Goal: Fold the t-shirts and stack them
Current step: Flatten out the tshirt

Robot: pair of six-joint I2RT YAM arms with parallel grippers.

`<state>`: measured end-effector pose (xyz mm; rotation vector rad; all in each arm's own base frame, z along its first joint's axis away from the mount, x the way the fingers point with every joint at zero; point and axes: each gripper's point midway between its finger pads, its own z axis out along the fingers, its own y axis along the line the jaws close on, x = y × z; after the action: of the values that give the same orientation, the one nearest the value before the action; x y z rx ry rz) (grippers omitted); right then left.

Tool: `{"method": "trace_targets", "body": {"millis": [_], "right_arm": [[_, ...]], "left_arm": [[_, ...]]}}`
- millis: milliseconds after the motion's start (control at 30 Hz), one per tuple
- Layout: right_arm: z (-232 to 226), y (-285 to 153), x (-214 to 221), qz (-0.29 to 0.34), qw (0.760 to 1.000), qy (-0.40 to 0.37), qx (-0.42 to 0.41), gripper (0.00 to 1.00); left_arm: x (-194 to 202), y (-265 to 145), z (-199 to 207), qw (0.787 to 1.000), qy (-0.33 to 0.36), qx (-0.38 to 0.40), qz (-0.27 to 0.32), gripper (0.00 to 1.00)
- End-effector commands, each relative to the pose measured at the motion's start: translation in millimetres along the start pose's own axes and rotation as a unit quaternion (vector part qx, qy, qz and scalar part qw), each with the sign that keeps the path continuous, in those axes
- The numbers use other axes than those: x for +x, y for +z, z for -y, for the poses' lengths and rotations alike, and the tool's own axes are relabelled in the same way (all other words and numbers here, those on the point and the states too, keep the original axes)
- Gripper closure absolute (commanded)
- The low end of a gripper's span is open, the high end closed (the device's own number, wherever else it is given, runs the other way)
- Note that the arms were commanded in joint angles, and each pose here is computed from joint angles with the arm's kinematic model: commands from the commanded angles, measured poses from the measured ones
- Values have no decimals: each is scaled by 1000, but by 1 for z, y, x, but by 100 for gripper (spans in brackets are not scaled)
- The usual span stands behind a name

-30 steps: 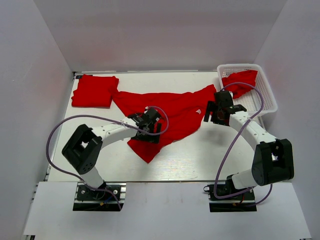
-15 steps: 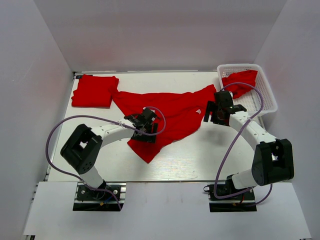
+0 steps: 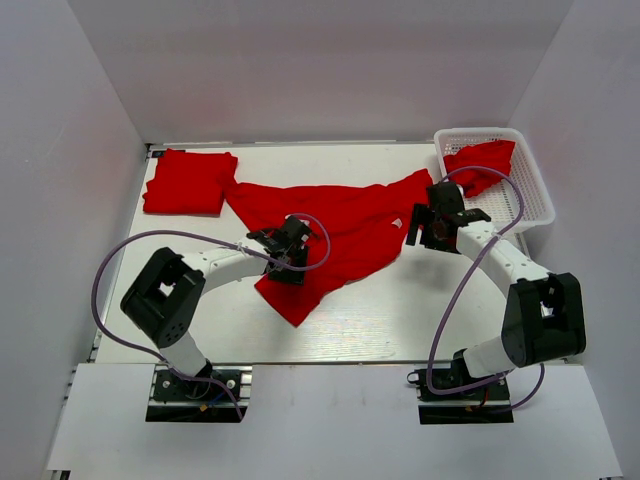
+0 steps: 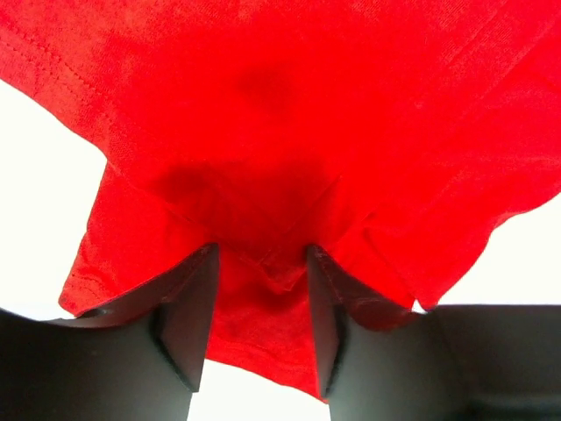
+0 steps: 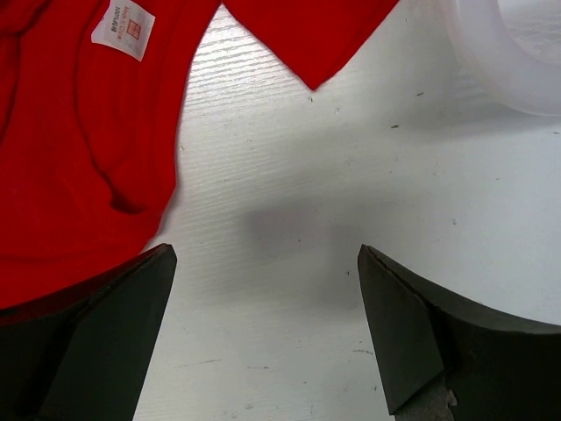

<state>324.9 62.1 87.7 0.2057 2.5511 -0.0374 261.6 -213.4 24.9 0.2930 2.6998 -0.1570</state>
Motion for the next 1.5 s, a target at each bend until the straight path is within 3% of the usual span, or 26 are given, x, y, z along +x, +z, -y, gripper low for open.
{"method": "trace_targets", "body": {"millis": [0, 67, 167, 300, 700, 967, 1033, 1133, 1167, 1300, 1367, 1467], "right_arm": [[-5, -6, -14, 13, 1000, -1, -7, 10], [-4, -6, -14, 12, 1000, -1, -7, 10], [-5, -7, -15, 15, 1000, -2, -8, 10], [-3, -5, -13, 12, 1000, 1, -5, 10], [-2, -6, -14, 15, 1000, -3, -4, 10], [-3, -6, -13, 14, 1000, -5, -6, 10], [-6, -7, -13, 14, 1000, -15, -14, 10], [-33, -13, -4, 12, 994, -46, -101, 11], [-62, -24, -10, 28, 981, -55, -186, 12], [-101, -47, 4, 50, 946, -130, -292, 12], [-132, -69, 17, 53, 913, -162, -372, 12], [-159, -79, 41, 48, 883, -205, -420, 12]], "left_arm": [[-8, -2, 3, 1000, -4, 10, 11, 50], [-7, -1, 3, 1000, -3, 8, 6, 54], [-8, -3, 5, 1000, -3, 12, 4, 69], [-12, -4, 7, 1000, -8, 14, 8, 100], [-43, -34, 14, 998, -2, 30, 54, 100], [-53, -47, 11, 998, 8, 15, 55, 100], [-53, -47, 10, 998, 8, 11, 57, 100], [-55, -49, 10, 998, 8, 11, 57, 100], [-58, -51, 11, 998, 8, 12, 59, 100], [-62, -55, 13, 998, 7, 14, 63, 100], [-66, -57, 14, 998, 6, 16, 68, 100], [-66, -56, 14, 998, 7, 14, 63, 100]]}}
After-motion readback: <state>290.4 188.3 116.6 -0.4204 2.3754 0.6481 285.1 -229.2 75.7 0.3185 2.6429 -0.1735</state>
